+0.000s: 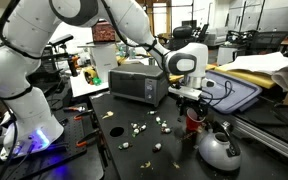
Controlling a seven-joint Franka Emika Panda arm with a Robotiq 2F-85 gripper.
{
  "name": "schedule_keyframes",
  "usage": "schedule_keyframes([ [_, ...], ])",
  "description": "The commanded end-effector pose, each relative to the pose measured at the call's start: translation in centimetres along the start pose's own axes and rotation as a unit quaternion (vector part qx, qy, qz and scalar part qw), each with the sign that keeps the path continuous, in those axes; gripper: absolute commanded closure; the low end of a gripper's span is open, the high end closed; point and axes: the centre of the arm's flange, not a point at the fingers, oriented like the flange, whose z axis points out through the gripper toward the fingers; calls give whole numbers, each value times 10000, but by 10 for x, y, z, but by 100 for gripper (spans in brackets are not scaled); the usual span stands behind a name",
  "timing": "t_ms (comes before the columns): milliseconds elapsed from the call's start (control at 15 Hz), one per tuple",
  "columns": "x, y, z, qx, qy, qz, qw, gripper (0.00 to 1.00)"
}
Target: Put two pieces of candy in the red cup.
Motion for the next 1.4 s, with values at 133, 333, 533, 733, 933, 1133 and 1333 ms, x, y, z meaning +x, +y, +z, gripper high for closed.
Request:
schedule_keyframes([
  [133, -5, -16, -18, 123, 90, -257, 9996, 50],
  [333, -6, -32, -29, 115, 178, -382, 9990, 73],
  [533, -13, -53, -30, 104, 150, -508, 9985, 95],
  [733, -25, -59, -29, 17, 117, -519, 9986, 100],
  [933, -42, -58, -30, -57, 173, -431, 9989, 100],
  [1133, -56, -49, -23, -105, 286, -266, 9992, 100],
  [1333, -64, -47, -21, -176, 498, -143, 9985, 100],
])
